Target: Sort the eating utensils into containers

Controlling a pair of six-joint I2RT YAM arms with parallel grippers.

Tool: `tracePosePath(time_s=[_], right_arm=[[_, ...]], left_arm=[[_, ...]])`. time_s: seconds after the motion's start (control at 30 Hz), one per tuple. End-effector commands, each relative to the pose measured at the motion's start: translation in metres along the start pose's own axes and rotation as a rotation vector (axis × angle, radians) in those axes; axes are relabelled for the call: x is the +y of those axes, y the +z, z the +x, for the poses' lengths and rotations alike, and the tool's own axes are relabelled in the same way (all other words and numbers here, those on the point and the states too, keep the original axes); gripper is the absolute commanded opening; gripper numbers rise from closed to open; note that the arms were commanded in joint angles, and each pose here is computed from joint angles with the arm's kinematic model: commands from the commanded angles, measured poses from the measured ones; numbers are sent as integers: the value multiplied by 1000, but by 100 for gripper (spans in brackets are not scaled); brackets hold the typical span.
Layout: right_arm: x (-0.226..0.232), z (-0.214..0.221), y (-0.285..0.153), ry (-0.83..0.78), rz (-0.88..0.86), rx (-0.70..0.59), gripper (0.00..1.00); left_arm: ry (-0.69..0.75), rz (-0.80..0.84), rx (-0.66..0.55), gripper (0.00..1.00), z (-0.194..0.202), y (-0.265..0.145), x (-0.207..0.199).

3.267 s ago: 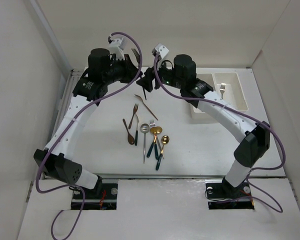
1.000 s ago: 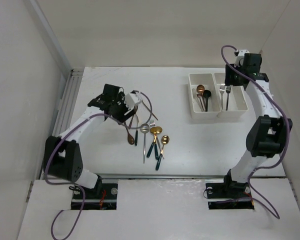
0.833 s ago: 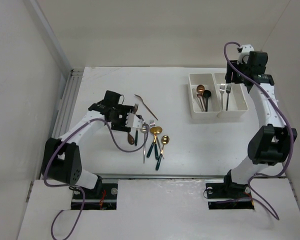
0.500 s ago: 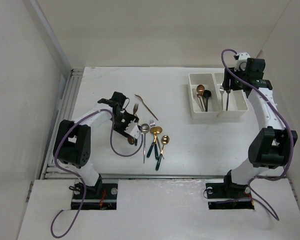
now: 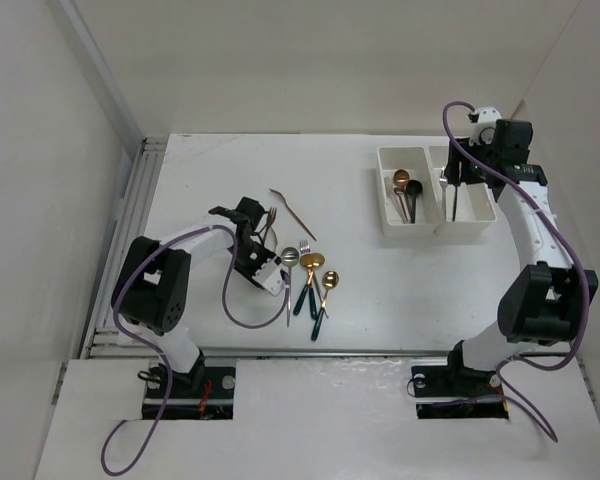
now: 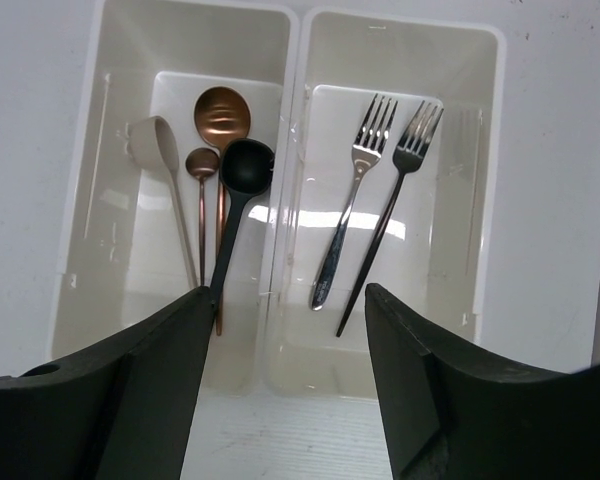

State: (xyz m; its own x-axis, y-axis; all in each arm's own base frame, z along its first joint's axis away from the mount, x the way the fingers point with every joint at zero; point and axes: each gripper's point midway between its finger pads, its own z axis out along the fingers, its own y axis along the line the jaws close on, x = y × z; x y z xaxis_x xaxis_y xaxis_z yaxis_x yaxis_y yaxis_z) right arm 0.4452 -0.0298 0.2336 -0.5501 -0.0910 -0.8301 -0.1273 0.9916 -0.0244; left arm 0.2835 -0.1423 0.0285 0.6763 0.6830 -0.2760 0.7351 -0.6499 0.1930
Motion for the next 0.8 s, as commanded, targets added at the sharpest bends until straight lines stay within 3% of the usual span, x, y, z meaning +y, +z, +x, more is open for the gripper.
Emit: tracePosePath(time_s=[0.0, 0.23, 0.4, 0.47, 0.5, 0.53, 0.67, 0.77], right_arm=[[0, -21, -10, -24, -3, -78, 68], [1, -23, -16, -26, -2, -87, 68], [0, -22, -18, -25, 9, -86, 68], [0, -22, -18, -25, 9, -86, 68], [0, -22, -18, -25, 9, -86, 68], [0, -22, -18, -25, 9, -86, 68], [0, -26, -24, -28, 11, -96, 68], [1, -27, -28, -28, 11, -99, 68]], left_arm=[[169, 29, -16, 36, -7, 13, 0], [124, 57, 23, 26, 7, 25, 0], [126, 166, 27, 18, 7, 32, -27], [118, 180, 22, 12, 4, 33, -30], [104, 184, 10, 0, 2, 35, -31], [93, 181, -3, 0, -3, 37, -30], [-20, 141, -73, 0, -19, 33, -20], [-225, 70, -180, 0, -30, 14, -1]])
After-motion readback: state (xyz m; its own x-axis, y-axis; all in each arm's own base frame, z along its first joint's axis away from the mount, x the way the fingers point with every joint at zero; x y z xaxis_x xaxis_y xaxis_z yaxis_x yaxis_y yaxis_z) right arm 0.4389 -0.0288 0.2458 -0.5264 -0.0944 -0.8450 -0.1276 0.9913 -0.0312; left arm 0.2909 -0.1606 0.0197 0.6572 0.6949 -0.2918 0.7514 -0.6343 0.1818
